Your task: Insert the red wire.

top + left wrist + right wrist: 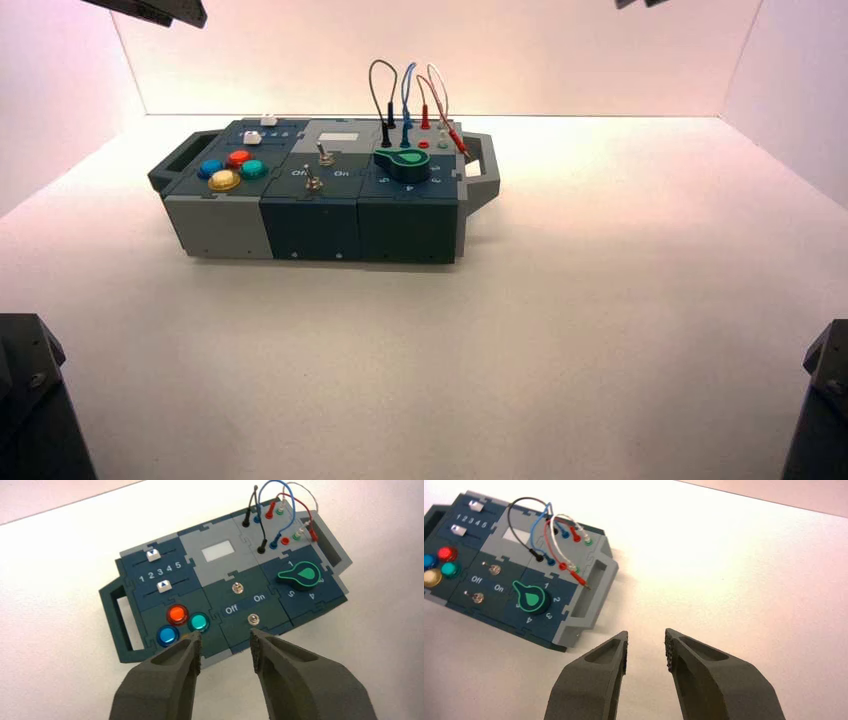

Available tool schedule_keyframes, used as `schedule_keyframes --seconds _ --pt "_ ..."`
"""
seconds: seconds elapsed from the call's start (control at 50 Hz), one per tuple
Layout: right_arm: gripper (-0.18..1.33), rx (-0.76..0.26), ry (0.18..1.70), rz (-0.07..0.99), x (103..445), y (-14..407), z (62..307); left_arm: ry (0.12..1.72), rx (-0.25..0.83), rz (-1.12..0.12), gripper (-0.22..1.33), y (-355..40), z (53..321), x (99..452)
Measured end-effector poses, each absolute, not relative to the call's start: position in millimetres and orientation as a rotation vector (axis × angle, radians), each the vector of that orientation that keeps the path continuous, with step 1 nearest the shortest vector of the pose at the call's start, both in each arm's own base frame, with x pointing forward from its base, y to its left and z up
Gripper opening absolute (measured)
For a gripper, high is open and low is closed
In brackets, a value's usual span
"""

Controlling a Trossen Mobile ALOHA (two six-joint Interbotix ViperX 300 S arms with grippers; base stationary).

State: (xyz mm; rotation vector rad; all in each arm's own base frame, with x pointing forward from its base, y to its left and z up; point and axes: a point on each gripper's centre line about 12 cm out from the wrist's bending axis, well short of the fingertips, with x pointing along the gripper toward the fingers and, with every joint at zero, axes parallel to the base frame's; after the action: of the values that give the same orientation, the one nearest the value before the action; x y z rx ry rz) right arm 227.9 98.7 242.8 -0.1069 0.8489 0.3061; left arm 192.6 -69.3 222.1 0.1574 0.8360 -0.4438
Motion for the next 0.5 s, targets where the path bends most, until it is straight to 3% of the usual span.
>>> schedule_keyframes --seconds 0.5 --pt "0.84 -0.227 0.883 0.448 253.1 128.1 246.5 0.901 0.178 -0.474 1.06 -75.8 218.5 202.3"
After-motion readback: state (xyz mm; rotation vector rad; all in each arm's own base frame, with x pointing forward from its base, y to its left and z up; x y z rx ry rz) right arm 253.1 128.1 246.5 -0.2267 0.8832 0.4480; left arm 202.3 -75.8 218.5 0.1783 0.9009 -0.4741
